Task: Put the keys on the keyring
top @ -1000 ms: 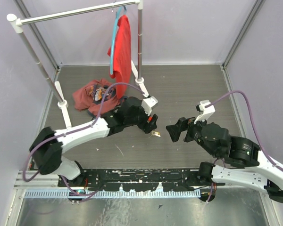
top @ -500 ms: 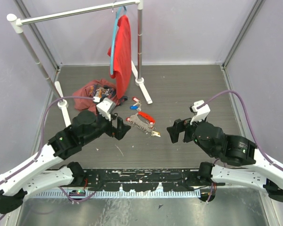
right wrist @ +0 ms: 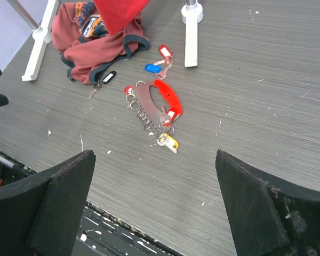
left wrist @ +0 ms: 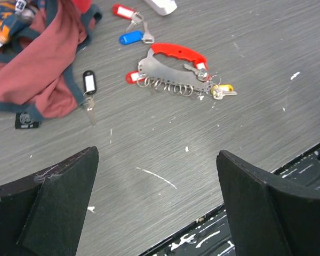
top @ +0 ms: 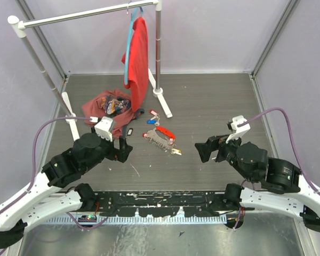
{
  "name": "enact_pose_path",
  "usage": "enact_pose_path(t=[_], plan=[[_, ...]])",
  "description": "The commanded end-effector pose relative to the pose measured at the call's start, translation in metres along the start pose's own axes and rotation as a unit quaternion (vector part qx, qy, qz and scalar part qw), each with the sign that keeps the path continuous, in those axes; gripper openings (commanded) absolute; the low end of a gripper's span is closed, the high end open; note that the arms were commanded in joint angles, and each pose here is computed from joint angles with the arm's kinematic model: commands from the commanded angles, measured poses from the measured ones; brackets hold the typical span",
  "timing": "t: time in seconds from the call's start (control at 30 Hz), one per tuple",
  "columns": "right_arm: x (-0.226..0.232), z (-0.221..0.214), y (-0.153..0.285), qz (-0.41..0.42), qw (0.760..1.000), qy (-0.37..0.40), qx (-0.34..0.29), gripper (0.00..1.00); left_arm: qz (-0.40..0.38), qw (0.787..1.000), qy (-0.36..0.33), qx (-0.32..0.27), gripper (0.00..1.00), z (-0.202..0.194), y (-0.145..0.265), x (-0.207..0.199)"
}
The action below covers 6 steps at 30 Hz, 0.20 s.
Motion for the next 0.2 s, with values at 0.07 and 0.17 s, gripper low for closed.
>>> enact_pose_path(t=[0.07,0.17], plan=[[-0.0021,0.0141,0.0062,0.007,0.999,-0.035,-0.040,1.00,0.049,0.998,0.020,0.017,0.98,-0.0062,0.0017,0.0143],[-0.0050,0.0156,0.0068,0.002,0.998,-0.042,-0.048,1.00,0.058,0.998,0.023,0.028,0.98,-0.0113,0.0017,0.0165]])
Point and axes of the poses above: each gripper's point midway between its finger pads, its own y axis back along the fingers, its own x axis along the line the jaws close on, z = x × y, the point moved 2 cm from there along y, back along the fingers, and after that the axes turned 11 degrees about -y, right-handed, at the moved point
